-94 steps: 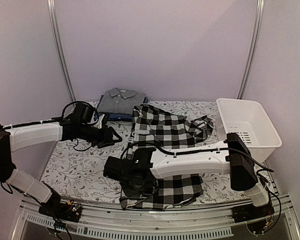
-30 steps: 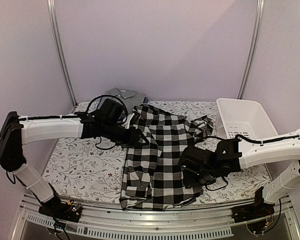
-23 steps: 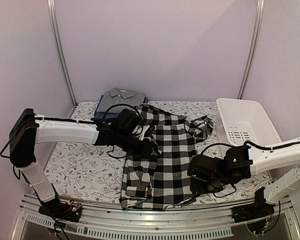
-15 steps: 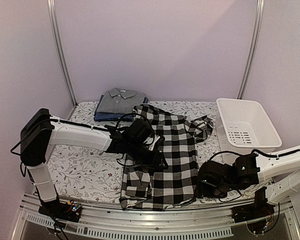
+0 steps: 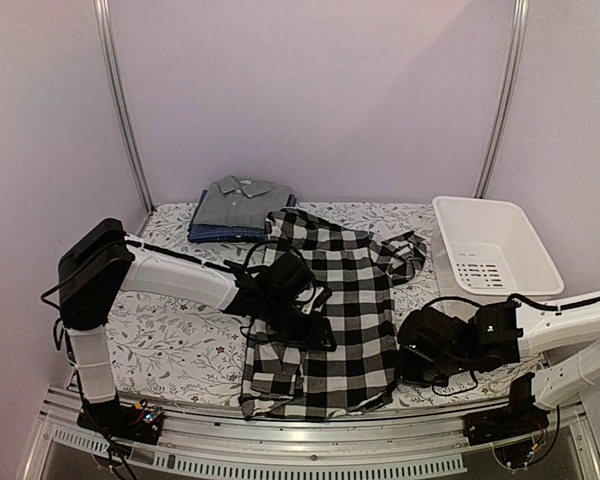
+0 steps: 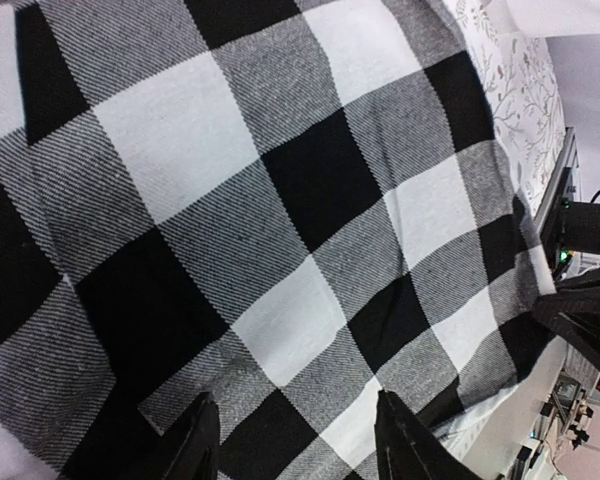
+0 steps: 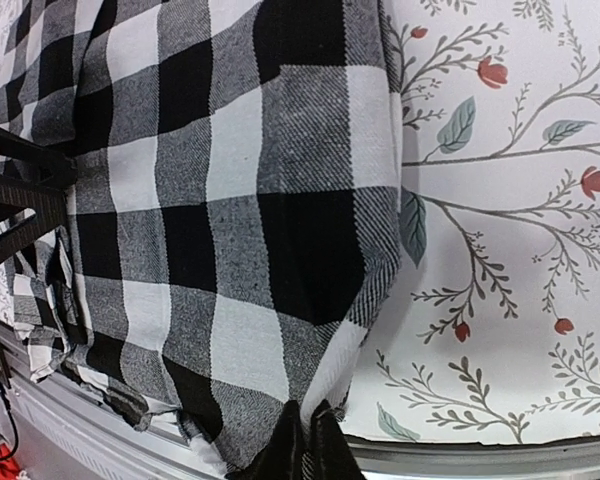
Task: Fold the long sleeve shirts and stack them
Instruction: Adjust the corner of the shirt at the corner of the board, then pick up the 1/3-folded shirt from the center of the board.
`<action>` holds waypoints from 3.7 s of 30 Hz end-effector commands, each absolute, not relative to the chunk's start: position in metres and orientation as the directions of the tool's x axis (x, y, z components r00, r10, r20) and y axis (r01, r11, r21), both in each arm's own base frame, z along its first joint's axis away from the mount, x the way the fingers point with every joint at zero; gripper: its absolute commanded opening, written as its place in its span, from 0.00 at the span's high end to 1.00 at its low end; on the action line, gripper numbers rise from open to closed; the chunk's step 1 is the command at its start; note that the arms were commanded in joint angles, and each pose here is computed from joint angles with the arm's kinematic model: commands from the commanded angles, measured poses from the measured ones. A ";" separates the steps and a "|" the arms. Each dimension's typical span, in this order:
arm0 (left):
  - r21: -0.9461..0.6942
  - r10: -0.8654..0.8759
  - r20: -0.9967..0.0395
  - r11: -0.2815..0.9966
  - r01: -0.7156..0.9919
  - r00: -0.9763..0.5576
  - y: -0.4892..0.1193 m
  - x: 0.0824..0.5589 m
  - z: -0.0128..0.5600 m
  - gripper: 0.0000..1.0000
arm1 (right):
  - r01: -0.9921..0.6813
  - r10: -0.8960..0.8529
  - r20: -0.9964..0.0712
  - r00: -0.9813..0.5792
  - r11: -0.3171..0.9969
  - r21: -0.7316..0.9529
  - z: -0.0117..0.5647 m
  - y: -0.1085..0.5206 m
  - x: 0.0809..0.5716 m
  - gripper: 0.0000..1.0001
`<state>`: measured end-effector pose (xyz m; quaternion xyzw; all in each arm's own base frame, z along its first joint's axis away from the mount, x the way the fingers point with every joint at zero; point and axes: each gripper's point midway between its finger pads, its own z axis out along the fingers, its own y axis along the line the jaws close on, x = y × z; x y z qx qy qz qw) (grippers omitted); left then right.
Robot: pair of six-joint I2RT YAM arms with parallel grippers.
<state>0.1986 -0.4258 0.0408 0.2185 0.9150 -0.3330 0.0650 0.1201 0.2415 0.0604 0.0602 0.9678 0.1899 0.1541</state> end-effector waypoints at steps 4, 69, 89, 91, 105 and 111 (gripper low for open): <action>-0.563 0.364 -0.253 0.698 0.443 -0.896 -0.430 0.199 0.026 0.47 | -0.035 0.010 -0.342 -0.940 0.991 0.126 0.083 0.233 0.129 1.00; -0.393 0.528 -0.222 0.721 0.570 -0.820 -0.405 0.139 0.040 0.59 | 0.114 0.098 -0.617 -0.780 0.993 0.013 0.124 0.208 0.401 0.40; -0.481 0.551 -0.220 0.656 0.582 -0.805 -0.423 0.130 0.043 0.99 | 0.168 0.056 -0.578 -0.814 0.976 -0.142 0.064 0.177 0.465 0.32; -0.480 0.550 -0.221 0.657 0.581 -0.805 -0.422 0.130 0.044 1.00 | 0.183 0.055 -0.571 -0.819 0.968 -0.170 0.055 0.169 0.468 0.33; -0.476 0.544 -0.228 0.661 0.580 -0.807 -0.419 0.131 0.049 1.00 | 0.235 0.061 -0.601 -0.797 0.948 -0.215 0.051 0.151 0.492 0.49; -0.485 0.542 -0.233 0.655 0.579 -0.808 -0.422 0.131 0.053 1.00 | 0.232 0.038 -0.612 -0.790 0.943 -0.240 0.059 0.148 0.496 0.52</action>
